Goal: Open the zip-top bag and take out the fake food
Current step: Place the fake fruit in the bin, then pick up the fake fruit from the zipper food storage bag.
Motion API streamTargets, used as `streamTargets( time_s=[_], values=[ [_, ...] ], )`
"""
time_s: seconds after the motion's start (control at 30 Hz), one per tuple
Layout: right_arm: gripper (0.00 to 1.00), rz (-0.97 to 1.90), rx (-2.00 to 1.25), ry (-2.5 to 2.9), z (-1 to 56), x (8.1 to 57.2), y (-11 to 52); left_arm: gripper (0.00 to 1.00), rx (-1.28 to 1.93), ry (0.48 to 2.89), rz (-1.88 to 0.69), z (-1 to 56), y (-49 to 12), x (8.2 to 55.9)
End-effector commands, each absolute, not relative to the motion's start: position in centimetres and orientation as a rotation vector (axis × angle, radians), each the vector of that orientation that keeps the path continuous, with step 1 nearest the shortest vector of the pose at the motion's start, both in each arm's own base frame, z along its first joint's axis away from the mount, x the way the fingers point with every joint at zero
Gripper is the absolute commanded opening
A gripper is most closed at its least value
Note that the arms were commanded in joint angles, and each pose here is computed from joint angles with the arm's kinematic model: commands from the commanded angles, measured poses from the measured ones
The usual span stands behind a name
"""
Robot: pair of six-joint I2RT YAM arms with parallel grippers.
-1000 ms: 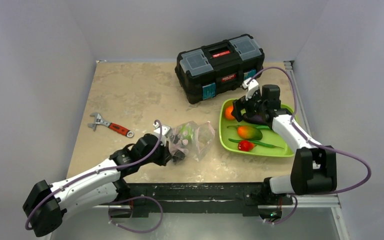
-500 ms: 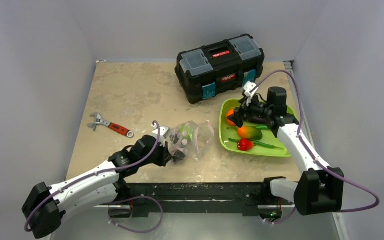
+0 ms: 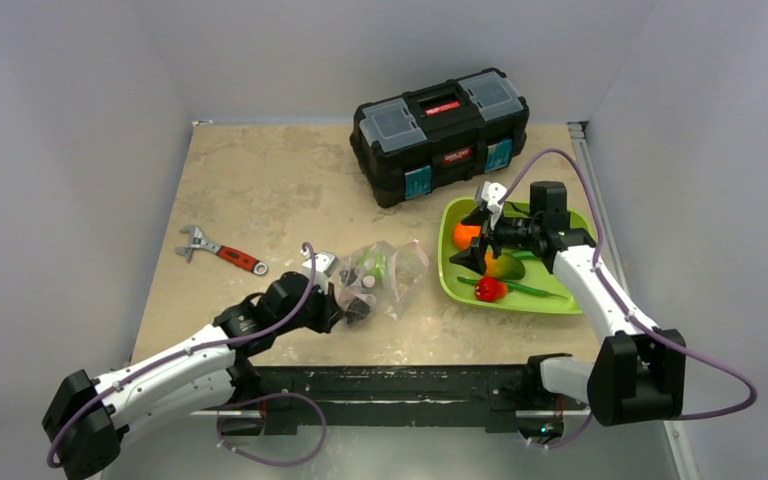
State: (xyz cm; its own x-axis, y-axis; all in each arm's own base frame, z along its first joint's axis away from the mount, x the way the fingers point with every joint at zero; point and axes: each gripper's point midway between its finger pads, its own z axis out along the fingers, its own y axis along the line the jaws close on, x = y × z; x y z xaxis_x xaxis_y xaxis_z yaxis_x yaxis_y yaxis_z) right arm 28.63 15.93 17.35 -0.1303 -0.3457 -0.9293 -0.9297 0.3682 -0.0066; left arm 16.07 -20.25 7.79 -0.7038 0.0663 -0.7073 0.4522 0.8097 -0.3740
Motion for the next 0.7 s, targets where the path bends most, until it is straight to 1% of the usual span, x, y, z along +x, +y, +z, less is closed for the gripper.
streamTargets(
  time_s=[0.0, 0.2, 0.43, 0.67],
  values=[
    [0.99, 0.815, -1.23, 1.621, 18.2, 27.7, 16.3, 0.0, 0.335, 2.216, -0.746, 9.1, -20.8, 16.8],
    [0.99, 0.766, -1.315, 1.577, 18.1, 26.8, 16.0, 0.0, 0.318, 2.202, -0.756, 9.3, -20.7, 16.8],
    [0.99, 0.834, -1.516, 1.476, 17.3, 23.5, 16.3, 0.0, 0.315, 2.193, -0.771, 9.4, -21.0, 16.8],
    [0.99, 0.801, -1.556, 1.468, 17.2, 23.5, 17.0, 0.0, 0.312, 2.19, -0.777, 9.5, -21.0, 16.8]
  ],
)
